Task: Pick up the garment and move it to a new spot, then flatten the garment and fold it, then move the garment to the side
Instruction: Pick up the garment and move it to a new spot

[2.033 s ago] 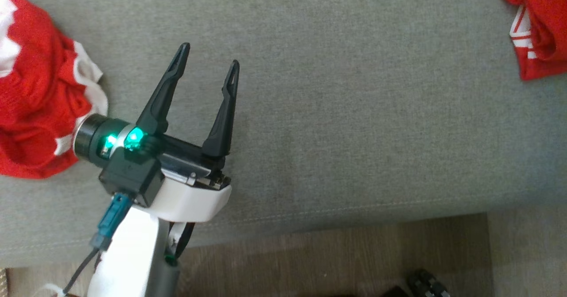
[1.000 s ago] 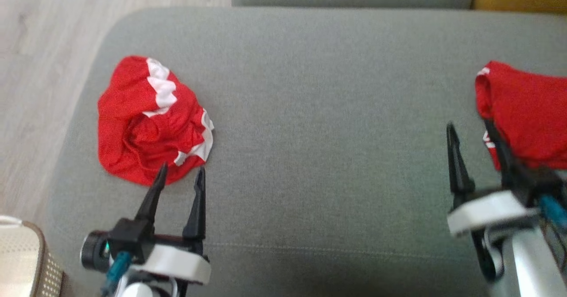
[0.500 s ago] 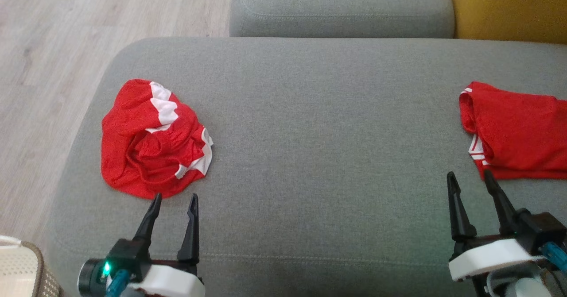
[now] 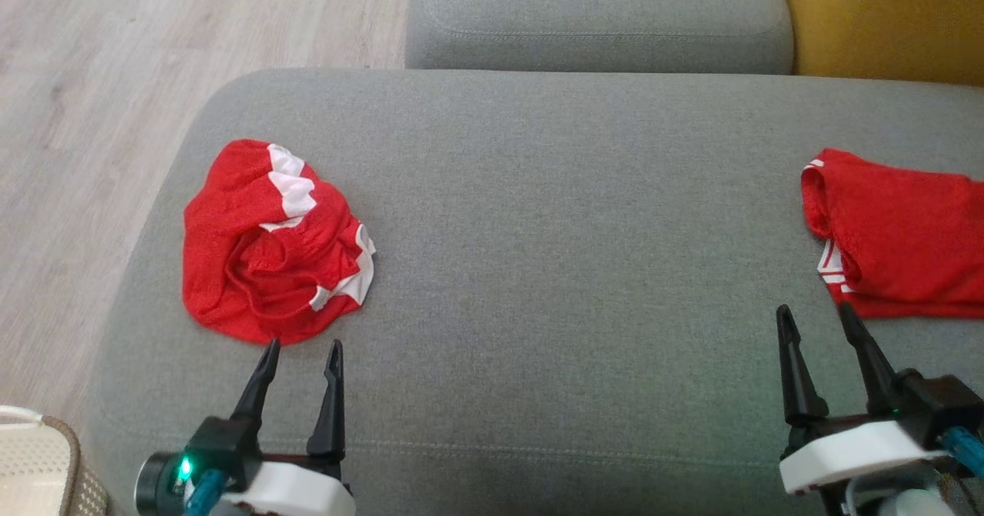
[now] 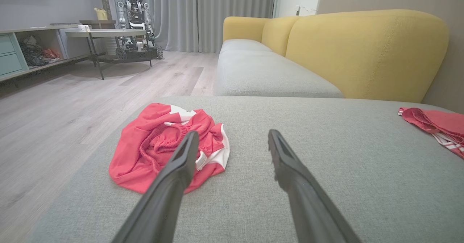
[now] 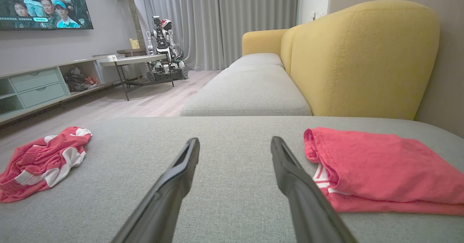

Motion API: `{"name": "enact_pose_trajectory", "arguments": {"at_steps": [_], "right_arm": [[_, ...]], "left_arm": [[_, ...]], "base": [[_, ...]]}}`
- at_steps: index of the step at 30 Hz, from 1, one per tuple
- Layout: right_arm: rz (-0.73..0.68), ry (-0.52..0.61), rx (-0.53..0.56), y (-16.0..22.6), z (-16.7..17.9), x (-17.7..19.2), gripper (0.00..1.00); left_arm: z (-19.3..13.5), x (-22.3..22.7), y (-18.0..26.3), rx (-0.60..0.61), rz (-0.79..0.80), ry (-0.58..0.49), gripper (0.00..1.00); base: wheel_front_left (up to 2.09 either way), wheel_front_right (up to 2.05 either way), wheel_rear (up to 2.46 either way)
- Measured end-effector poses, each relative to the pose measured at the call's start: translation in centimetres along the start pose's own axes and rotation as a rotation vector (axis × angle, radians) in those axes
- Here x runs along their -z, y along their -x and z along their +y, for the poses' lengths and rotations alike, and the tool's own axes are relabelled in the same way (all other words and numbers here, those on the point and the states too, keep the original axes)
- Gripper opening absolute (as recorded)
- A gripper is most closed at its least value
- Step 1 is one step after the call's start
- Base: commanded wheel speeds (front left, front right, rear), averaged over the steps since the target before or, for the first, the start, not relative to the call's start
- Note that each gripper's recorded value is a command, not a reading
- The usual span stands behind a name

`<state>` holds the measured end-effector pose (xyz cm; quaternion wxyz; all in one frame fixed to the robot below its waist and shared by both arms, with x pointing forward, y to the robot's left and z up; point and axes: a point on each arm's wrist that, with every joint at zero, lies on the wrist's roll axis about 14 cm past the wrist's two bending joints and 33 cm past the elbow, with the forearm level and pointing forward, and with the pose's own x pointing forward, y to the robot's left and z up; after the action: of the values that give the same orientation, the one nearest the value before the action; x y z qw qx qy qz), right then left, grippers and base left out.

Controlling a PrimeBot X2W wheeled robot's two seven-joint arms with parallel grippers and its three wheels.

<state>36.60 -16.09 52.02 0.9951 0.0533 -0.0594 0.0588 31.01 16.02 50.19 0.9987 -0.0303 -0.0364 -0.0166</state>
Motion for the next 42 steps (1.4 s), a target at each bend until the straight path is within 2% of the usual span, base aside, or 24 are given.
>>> {"name": "enact_pose_trajectory", "arguments": {"at_steps": [17,28,42], "right_arm": [[0.011,-0.003,-0.025,-0.5,0.8,0.4,1.00],[0.027,-0.043,-0.177,-2.2,6.0,1.1,1.00],[0.053,-0.082,-0.409,-3.8,14.2,1.9,1.00]], "left_arm": [[0.7,0.1,0.3,-0.025,0.006,-0.002,1.00],[3.8,-0.9,2.3,-0.156,-0.025,-0.015,1.00],[9.2,-2.0,7.5,-0.385,-0.061,-0.030,1.00]], "base": [[0.00,0.00,0.00],[0.00,0.00,0.00],[0.00,0.00,0.00]]}}
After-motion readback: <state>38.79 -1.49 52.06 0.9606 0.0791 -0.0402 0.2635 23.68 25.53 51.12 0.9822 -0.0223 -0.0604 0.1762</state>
